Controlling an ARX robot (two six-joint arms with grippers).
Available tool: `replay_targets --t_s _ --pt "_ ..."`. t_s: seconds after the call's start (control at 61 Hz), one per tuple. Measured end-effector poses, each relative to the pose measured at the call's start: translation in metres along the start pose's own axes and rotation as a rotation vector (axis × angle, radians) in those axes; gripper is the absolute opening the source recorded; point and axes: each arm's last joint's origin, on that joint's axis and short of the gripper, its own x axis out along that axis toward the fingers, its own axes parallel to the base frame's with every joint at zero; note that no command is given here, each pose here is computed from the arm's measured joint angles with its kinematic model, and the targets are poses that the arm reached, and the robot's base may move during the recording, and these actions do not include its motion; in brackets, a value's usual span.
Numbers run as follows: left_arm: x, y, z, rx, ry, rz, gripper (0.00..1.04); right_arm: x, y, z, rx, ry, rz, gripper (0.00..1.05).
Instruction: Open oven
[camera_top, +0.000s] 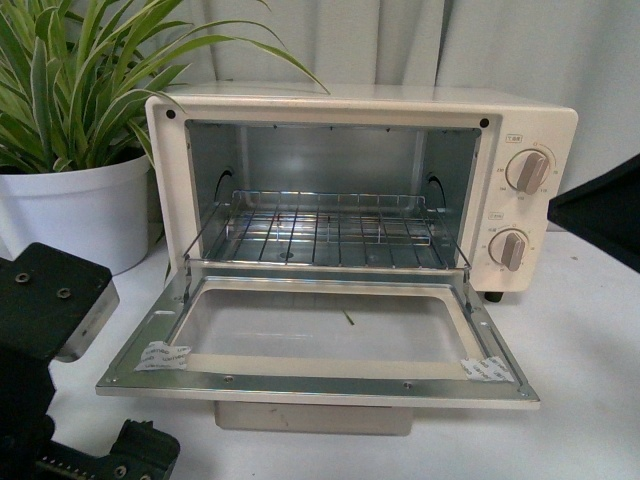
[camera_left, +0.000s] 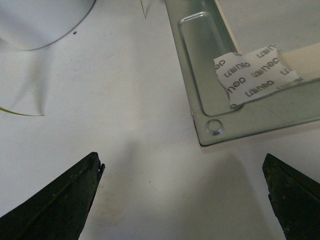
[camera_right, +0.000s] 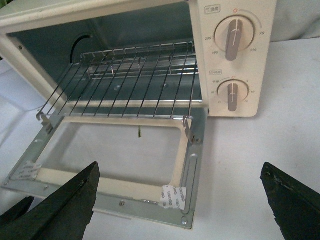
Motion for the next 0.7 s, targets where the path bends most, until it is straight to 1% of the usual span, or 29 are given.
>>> replay_targets --t_s 0.197,0.377,0.525,0.705 --pt "-0.043 0.012 0.001 -0.049 -0.114 -0.024 0.98 -0.022 0.003 -0.03 -0.066 0.042 0.065 0.95" --pt "-0.069 0.025 0.0 -0.147 -0.195 0.031 0.98 -0.04 -0.001 -0.056 -0.082 0.076 0.096 0.95" --pt "-0.086 0.037 -0.007 -0.221 -0.247 0.086 0.98 -0.055 -0.003 -0.071 -0.087 0.077 0.108 0.95" --pt "-0.108 0.043 -0.024 -0.287 -0.278 0.135 0.98 -0.072 -0.003 -0.091 -0.092 0.063 0.1 0.95"
